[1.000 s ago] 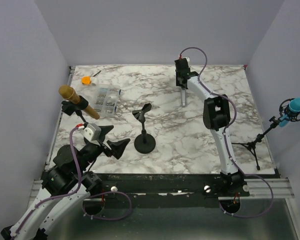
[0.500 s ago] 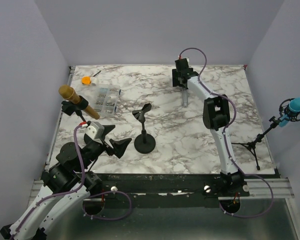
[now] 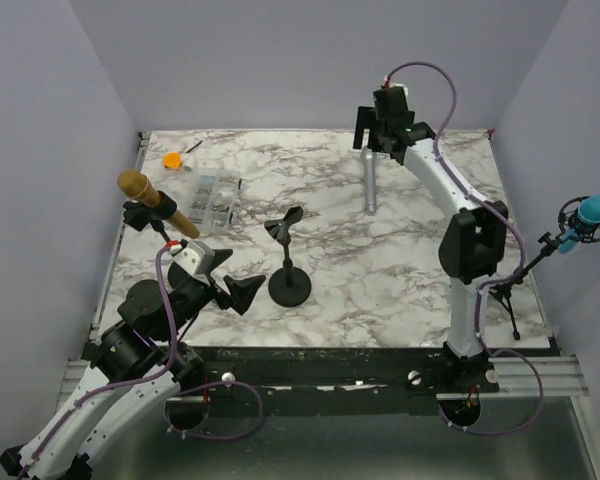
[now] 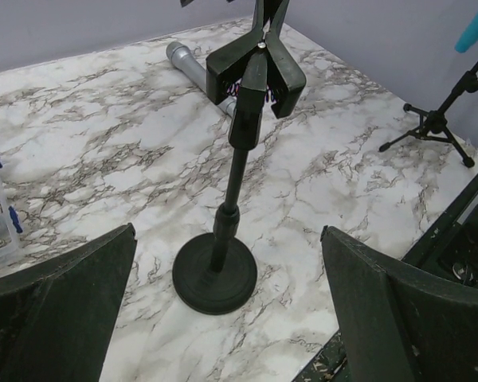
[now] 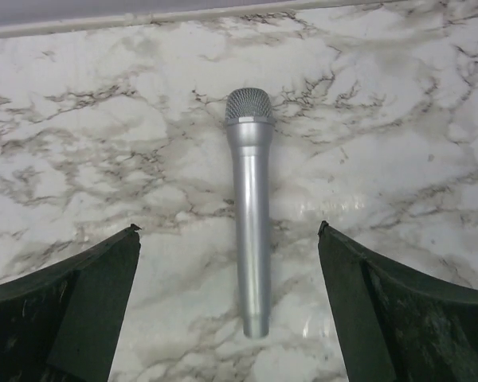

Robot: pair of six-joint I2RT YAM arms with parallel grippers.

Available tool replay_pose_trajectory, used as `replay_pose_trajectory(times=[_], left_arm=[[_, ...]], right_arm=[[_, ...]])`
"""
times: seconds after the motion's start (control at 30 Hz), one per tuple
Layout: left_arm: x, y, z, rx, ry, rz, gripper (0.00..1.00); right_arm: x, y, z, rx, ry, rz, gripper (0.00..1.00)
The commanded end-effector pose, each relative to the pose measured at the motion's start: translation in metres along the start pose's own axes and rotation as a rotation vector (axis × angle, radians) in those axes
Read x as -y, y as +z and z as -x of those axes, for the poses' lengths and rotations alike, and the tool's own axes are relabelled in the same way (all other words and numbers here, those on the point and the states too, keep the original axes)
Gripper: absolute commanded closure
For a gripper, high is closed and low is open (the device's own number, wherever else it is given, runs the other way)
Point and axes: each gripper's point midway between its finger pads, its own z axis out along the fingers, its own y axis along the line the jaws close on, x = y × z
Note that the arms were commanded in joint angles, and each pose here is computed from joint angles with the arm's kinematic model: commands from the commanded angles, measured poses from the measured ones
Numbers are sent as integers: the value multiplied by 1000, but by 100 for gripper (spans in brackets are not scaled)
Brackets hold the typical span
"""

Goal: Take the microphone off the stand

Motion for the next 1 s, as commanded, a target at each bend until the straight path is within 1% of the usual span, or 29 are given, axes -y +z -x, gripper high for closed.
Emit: replay_pose_trajectory(times=[0.0, 0.13, 0.27, 0.37, 0.43, 0.5, 0.6, 0.67, 0.8, 0.9, 0.97], left_arm=[[3, 2, 0, 3, 11, -21, 4], [3, 4, -2, -10, 10, -21, 4], [3, 7, -5, -23, 10, -24, 4], [5, 9, -6, -32, 7, -31, 4], [4, 10, -8, -39, 7, -30, 4], [3, 11, -8, -43, 10, -23, 4], [-1, 12, -10, -52, 5, -3, 4], [-2, 11, -11, -55, -6, 8, 4], [-8, 7, -4, -55, -48, 64, 3], [-13, 2, 5, -99, -48, 107, 2], [-16, -2, 18, -127, -56, 152, 2]], right_arm=[[-2, -61, -21, -29, 103, 102, 6], [6, -98, -89, -85, 117, 133, 5], [0, -129, -171, -231, 105, 209, 4], [-21, -163, -219, -288, 54, 281, 3], [-38, -185, -244, -304, 24, 342, 2], [-45, -201, -263, -318, 33, 378, 2], [-45, -210, -274, -316, 83, 409, 1], [-48, -213, -270, -298, 91, 437, 1], [-57, -221, -247, -260, 60, 480, 0], [-60, -226, -229, -222, 31, 494, 0], [-61, -231, -216, -186, 28, 510, 0]])
